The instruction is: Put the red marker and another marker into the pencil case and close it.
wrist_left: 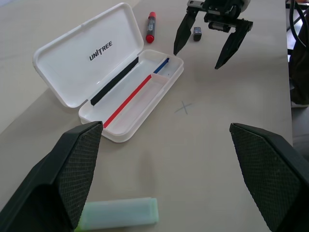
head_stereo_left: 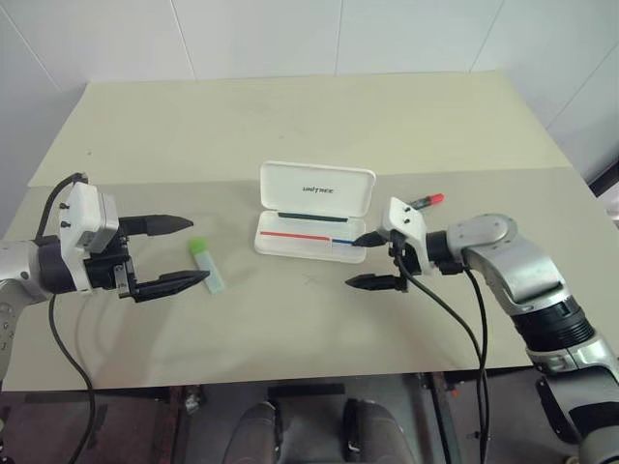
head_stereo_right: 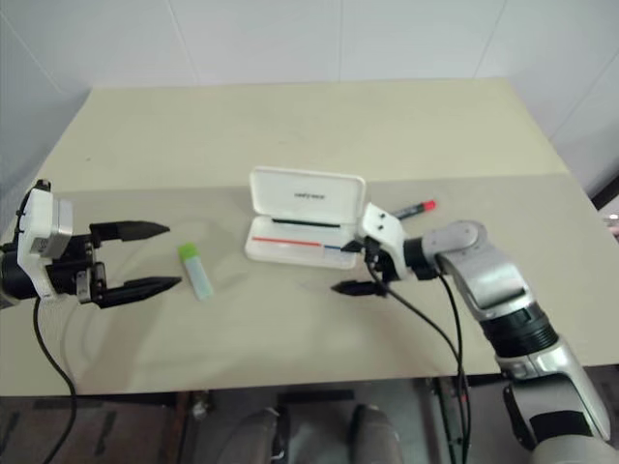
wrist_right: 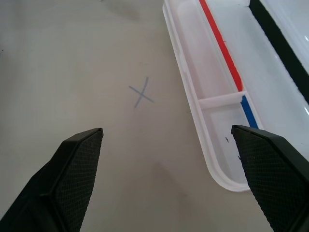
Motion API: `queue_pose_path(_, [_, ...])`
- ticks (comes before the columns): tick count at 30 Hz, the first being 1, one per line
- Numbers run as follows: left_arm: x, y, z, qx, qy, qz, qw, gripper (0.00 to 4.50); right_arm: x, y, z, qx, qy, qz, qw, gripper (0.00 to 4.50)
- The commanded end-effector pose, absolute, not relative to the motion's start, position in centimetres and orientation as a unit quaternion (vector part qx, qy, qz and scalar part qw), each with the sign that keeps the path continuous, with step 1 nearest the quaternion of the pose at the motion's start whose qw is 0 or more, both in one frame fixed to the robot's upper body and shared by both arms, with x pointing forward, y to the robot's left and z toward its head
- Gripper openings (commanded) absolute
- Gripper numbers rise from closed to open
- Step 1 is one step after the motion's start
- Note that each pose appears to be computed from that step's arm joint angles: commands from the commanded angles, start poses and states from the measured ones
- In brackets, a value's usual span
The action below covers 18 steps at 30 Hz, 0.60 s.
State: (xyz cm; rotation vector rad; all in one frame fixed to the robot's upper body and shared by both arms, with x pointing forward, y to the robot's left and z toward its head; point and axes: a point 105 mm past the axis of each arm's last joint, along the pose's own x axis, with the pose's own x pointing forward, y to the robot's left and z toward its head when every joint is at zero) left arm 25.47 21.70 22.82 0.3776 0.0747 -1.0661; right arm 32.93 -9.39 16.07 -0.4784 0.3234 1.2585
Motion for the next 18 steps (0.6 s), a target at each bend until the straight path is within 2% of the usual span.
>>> queue_pose_path(1, [25.2, 22.0, 24.0, 0.187, 0.021, -0.504, 0.843, 4.49, 33.3, -8.1, 17.1, -0.237, 0.122, 0.591, 0.762, 4.50])
queue_pose_path(8, [25.2, 22.2, 24.2, 0.195, 0.019, -0.497, 0.845, 4.49, 34.2, -7.4, 16.2, -0.244, 0.131, 0.595, 0.754, 4.50])
queue_pose_path(18, [25.2, 22.4, 24.4, 0.200, 0.017, -0.489, 0.849, 4.49, 35.8, -8.9, 15.3, -0.263, 0.149, 0.576, 0.759, 4.50])
